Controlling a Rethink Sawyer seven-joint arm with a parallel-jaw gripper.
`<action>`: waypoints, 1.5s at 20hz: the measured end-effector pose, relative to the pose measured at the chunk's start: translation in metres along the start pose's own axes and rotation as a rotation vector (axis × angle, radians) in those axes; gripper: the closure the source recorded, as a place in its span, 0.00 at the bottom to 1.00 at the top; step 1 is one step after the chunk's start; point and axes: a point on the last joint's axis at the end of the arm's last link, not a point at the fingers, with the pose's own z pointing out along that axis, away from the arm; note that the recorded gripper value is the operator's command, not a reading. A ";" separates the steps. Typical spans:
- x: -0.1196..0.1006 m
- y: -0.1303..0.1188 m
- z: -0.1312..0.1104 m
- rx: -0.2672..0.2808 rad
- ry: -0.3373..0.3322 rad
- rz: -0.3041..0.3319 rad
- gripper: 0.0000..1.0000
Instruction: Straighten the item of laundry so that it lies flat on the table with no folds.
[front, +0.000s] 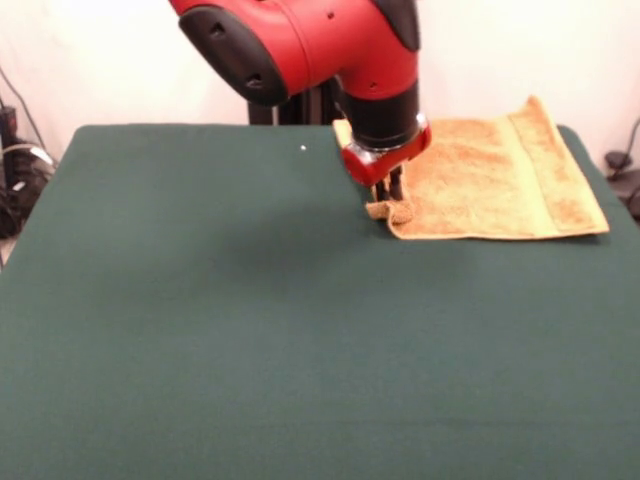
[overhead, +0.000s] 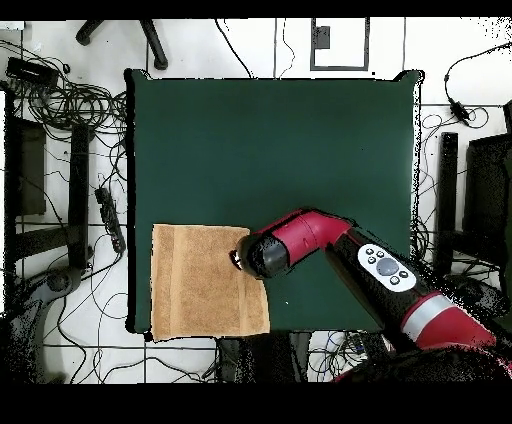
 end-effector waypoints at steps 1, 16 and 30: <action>0.000 0.000 0.000 0.000 0.001 -0.001 1.00; -0.013 -0.004 -0.001 -0.016 0.071 -0.151 1.00; -0.028 -0.014 0.001 -0.053 0.130 -0.219 1.00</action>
